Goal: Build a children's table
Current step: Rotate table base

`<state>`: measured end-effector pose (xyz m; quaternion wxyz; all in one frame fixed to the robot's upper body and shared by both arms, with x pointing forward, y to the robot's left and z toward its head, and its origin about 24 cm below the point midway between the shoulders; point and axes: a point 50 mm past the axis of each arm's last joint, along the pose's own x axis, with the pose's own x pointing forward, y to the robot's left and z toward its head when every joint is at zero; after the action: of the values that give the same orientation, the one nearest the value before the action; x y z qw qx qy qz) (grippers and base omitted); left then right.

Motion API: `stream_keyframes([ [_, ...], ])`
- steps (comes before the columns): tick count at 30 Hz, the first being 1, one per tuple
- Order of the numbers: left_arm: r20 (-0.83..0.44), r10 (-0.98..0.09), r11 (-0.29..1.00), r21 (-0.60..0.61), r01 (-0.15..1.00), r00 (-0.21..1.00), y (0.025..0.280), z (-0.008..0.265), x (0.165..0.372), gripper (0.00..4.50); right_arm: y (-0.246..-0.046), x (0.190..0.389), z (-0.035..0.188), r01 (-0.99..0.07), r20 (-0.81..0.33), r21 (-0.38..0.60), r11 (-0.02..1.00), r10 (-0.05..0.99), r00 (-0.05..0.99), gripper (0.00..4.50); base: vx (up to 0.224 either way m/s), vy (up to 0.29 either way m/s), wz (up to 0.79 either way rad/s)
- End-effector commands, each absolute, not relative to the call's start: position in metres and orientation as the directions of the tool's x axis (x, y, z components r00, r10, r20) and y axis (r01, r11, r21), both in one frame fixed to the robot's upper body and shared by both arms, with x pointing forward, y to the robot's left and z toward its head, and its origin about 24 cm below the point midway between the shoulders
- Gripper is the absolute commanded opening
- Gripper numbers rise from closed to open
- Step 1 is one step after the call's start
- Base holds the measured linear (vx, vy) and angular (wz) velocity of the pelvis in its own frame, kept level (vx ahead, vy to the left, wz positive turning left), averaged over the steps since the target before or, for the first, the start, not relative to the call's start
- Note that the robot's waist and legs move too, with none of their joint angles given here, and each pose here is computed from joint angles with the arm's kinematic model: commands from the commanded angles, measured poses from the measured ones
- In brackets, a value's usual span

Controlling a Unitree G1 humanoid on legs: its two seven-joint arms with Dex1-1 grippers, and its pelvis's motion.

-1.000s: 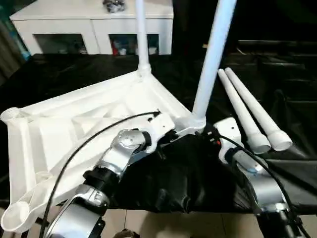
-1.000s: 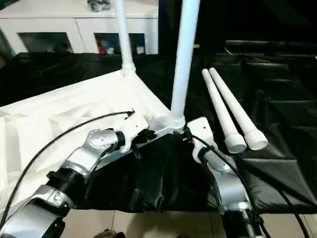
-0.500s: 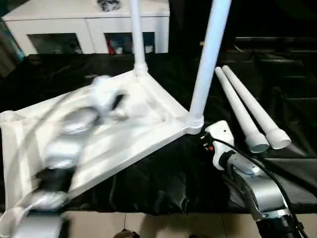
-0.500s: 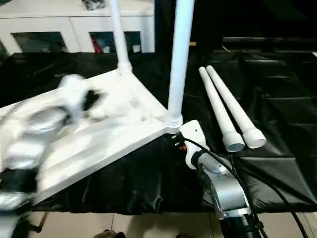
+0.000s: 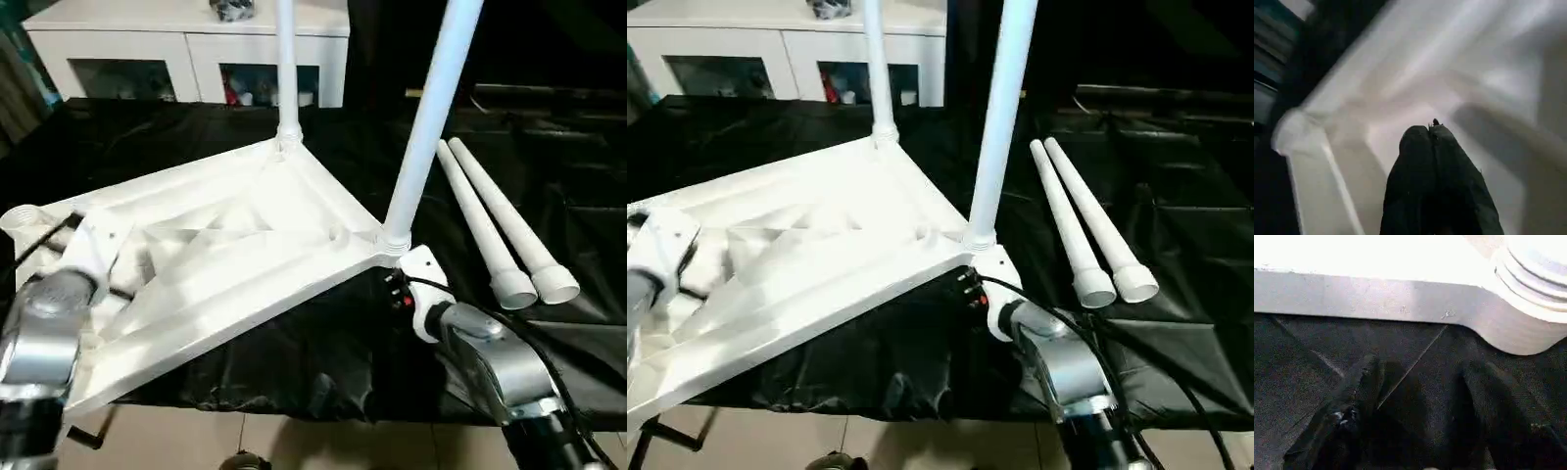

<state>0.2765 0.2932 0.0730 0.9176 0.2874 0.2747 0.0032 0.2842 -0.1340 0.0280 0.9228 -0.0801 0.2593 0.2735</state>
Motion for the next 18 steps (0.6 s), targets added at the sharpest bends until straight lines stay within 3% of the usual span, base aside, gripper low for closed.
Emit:
stream_keyframes([
  [1, -0.57, 0.114, 0.826, 0.509, 0.241, 0.813, 0.29, 0.066, 0.275, 0.0, -0.134, 0.29, 0.031, -0.533, -0.516, -0.006, 0.846, 0.454, 0.726, 2.62, 0.0, 0.0, 0.0],
  [9, -0.726, -0.071, 0.791, 0.377, 0.482, 0.684, 0.28, 0.06, 0.271, 0.0, -0.126, 0.302, 0.029, -0.555, -0.511, -0.009, 0.832, 0.473, 0.718, 1.89, 0.0, 0.0, 0.0],
  [12, -0.784, -0.29, 0.705, 0.213, 0.676, 0.549, 0.263, 0.07, 0.263, 0.0, -0.124, 0.315, 0.026, -0.544, -0.497, -0.01, 0.839, 0.468, 0.731, 1.75, 0.0, 0.0, 0.0],
  [14, -0.791, -0.332, 0.678, 0.178, 0.713, 0.513, 0.259, 0.071, 0.261, 0.0, -0.123, 0.318, 0.025, -0.537, -0.497, -0.002, 0.844, 0.465, 0.733, 1.5, 0.0, 0.0, 0.0],
  [16, -0.785, -0.496, 0.557, 0.039, 0.83, 0.37, 0.238, 0.076, 0.252, 0.0, -0.122, 0.329, 0.024, -0.513, -0.495, -0.015, 0.858, 0.44, 0.75, 1.39, 0.0, 0.0, 0.0],
  [18, -0.772, -0.543, 0.518, 0.003, 0.855, 0.332, 0.231, 0.078, 0.25, 0.0, -0.121, 0.332, 0.024, -0.512, -0.491, -0.019, 0.859, 0.438, 0.753, 1.16, 0.0, 0.0, 0.0],
])
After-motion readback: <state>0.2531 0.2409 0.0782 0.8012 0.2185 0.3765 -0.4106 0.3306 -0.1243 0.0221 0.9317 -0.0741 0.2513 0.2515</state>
